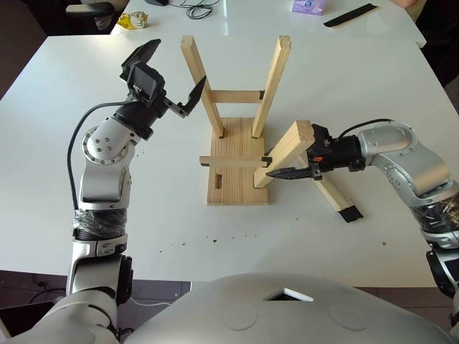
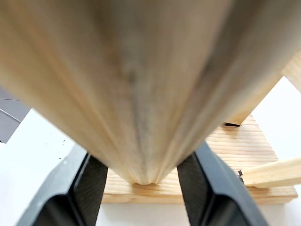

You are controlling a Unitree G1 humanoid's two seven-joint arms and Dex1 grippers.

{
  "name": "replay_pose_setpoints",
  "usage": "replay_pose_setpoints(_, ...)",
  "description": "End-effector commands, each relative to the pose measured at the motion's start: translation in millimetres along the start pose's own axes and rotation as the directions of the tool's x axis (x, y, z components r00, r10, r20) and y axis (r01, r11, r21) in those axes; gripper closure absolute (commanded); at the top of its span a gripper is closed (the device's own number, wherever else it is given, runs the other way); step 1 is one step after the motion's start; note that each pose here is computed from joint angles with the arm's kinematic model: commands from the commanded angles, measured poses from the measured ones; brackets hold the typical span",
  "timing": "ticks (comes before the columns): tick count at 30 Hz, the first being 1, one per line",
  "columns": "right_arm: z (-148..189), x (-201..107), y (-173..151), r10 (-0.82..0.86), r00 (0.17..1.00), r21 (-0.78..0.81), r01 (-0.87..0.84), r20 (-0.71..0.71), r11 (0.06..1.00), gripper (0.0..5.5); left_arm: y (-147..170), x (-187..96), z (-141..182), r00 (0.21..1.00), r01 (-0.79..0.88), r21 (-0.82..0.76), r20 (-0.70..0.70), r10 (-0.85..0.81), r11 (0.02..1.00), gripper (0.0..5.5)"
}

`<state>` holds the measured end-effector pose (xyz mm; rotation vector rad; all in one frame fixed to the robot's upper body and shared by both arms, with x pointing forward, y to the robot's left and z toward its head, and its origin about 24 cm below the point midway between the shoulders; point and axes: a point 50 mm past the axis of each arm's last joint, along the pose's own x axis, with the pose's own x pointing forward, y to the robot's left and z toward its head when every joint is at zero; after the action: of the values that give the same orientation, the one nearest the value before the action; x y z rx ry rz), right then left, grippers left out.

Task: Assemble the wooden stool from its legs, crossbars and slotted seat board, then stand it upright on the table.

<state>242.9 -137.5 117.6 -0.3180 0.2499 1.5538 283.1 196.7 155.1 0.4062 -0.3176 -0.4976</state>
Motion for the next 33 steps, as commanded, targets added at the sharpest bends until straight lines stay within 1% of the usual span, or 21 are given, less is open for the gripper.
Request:
replay_pose_setpoints(1, -72, 12, 42, 0.143, 0.964, 0.282, -0.076, -0.223, 0.956, 3.46, 0, 1, 0, 1.000, 0.002, -0.001, -0.002, -0.002, 1.000, 0.10)
replay_pose_setpoints(5, -66, 8, 29, 0.120, 0.971, 0.298, -0.055, -0.207, 0.953, 3.46, 0, 2, 0, 1.000, 0.004, -0.001, -0.002, -0.004, 1.000, 0.10)
replay_pose_setpoints(7, -64, 5, 22, 0.106, 0.976, 0.340, -0.036, -0.188, 0.940, 3.46, 0, 2, 0, 1.000, 0.001, -0.002, -0.002, -0.001, 1.000, 0.10)
replay_pose_setpoints(9, -66, -2, 22, 0.105, 0.978, 0.385, -0.028, -0.180, 0.923, 3.46, -1, 2, 0, 1.000, -0.001, -0.002, 0.001, 0.001, 1.000, 0.10)
replay_pose_setpoints(12, -67, -15, 31, 0.131, 0.975, 0.431, -0.041, -0.181, 0.902, 3.46, 0, 0, 1, 1.000, -0.015, 0.000, 0.000, 0.015, 1.000, 0.10)
replay_pose_setpoints(16, -69, -33, 58, 0.168, 0.967, 0.492, -0.052, -0.194, 0.869, 3.46, 2, -4, 0, 0.999, -0.038, 0.004, -0.001, 0.038, 0.999, 0.10)
replay_pose_setpoints(19, -72, -39, 73, 0.178, 0.963, 0.517, -0.049, -0.201, 0.854, 3.46, 4, -6, 2, 0.998, -0.058, 0.008, 0.001, 0.058, 0.998, 0.10)
replay_pose_setpoints(22, -73, -39, 77, 0.160, 0.966, 0.520, -0.033, -0.202, 0.853, 3.46, 6, -6, 3, 0.998, -0.068, 0.013, 0.004, 0.068, 0.998, 0.10)
replay_pose_setpoints(24, -73, -35, 74, 0.130, 0.972, 0.511, -0.012, -0.196, 0.859, 3.46, 6, -5, 3, 0.998, -0.069, 0.015, 0.007, 0.069, 0.997, 0.10)
replay_pose_setpoints(26, -74, -28, 67, 0.070, 0.979, 0.482, 0.032, -0.192, 0.875, 3.46, 6, -4, 4, 0.998, -0.066, 0.015, 0.010, 0.066, 0.998, 0.10)
replay_pose_setpoints(28, -80, -21, 57, -0.015, 0.977, 0.463, 0.115, -0.213, 0.879, 3.46, 6, -2, 4, 0.998, -0.063, 0.015, 0.013, 0.063, 0.998, 0.10)
replay_pose_setpoints(29, -84, -16, 53, -0.046, 0.973, 0.453, 0.147, -0.228, 0.879, 3.08, 6, -3, 4, 0.998, -0.063, 0.014, 0.014, 0.062, 0.998, 0.10)
replay_pose_setpoints(33, -96, -7, 54, -0.101, 0.956, 0.445, 0.221, -0.276, 0.868, 2.47, 6, -1, 3, 0.998, -0.055, 0.010, 0.014, 0.055, 0.998, 0.10)
